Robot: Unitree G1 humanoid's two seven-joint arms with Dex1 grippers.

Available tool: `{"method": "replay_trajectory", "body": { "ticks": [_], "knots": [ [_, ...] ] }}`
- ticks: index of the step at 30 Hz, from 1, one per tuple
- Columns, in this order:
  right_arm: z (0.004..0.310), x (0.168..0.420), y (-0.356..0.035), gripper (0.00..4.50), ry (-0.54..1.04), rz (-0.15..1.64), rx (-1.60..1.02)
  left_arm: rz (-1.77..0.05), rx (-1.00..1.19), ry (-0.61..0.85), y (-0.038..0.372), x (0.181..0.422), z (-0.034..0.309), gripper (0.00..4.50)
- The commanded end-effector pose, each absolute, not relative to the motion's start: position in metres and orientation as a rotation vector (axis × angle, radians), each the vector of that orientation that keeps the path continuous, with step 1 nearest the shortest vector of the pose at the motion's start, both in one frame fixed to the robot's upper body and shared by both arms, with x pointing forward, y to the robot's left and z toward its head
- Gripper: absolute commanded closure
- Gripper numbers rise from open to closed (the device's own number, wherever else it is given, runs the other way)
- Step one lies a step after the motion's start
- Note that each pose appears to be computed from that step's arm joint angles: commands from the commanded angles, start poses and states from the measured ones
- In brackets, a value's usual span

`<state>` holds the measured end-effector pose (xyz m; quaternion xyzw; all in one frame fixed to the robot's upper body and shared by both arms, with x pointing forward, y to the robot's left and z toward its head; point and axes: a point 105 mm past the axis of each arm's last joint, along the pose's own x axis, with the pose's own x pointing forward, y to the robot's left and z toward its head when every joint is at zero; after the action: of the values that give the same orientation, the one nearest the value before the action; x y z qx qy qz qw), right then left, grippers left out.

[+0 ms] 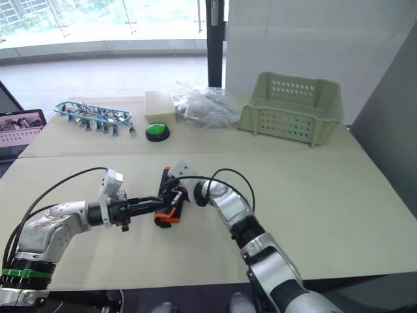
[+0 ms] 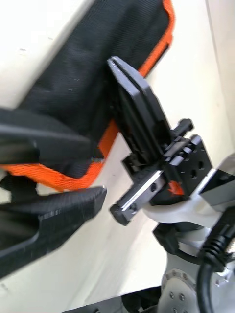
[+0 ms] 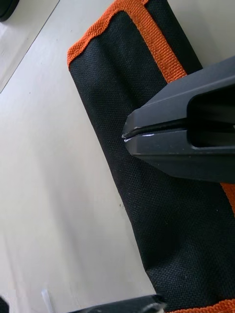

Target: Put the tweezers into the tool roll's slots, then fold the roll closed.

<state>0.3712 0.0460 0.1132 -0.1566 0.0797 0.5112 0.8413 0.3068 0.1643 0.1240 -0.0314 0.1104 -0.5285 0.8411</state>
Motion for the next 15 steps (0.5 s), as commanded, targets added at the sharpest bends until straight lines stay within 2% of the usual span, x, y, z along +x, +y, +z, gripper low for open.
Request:
{"method": "replay_trajectory", "body": {
  "ticks": [1, 4, 7, 11, 15],
  "knots": [
    [0.099, 0.369, 0.040, 4.50, 0.234, 1.071, -0.324, -1.113, 0.014, 0.236, 0.163, 0.312, 0.113, 4.49],
    [0.101, 0.368, 0.039, 4.50, 0.230, 1.071, -0.320, -1.102, 0.073, 0.302, 0.163, 0.311, 0.086, 4.49],
    [0.115, 0.364, 0.042, 4.50, 0.161, 1.104, -0.276, -1.087, 0.105, 0.347, 0.164, 0.309, 0.062, 4.49],
    [0.136, 0.345, 0.044, 4.50, 0.040, 1.235, -0.206, -1.089, 0.105, 0.332, 0.163, 0.309, 0.062, 4.49],
    [0.129, 0.342, 0.039, 4.50, 0.064, 1.249, -0.217, -1.094, 0.114, 0.334, 0.164, 0.306, 0.062, 4.49]
  ]
}}
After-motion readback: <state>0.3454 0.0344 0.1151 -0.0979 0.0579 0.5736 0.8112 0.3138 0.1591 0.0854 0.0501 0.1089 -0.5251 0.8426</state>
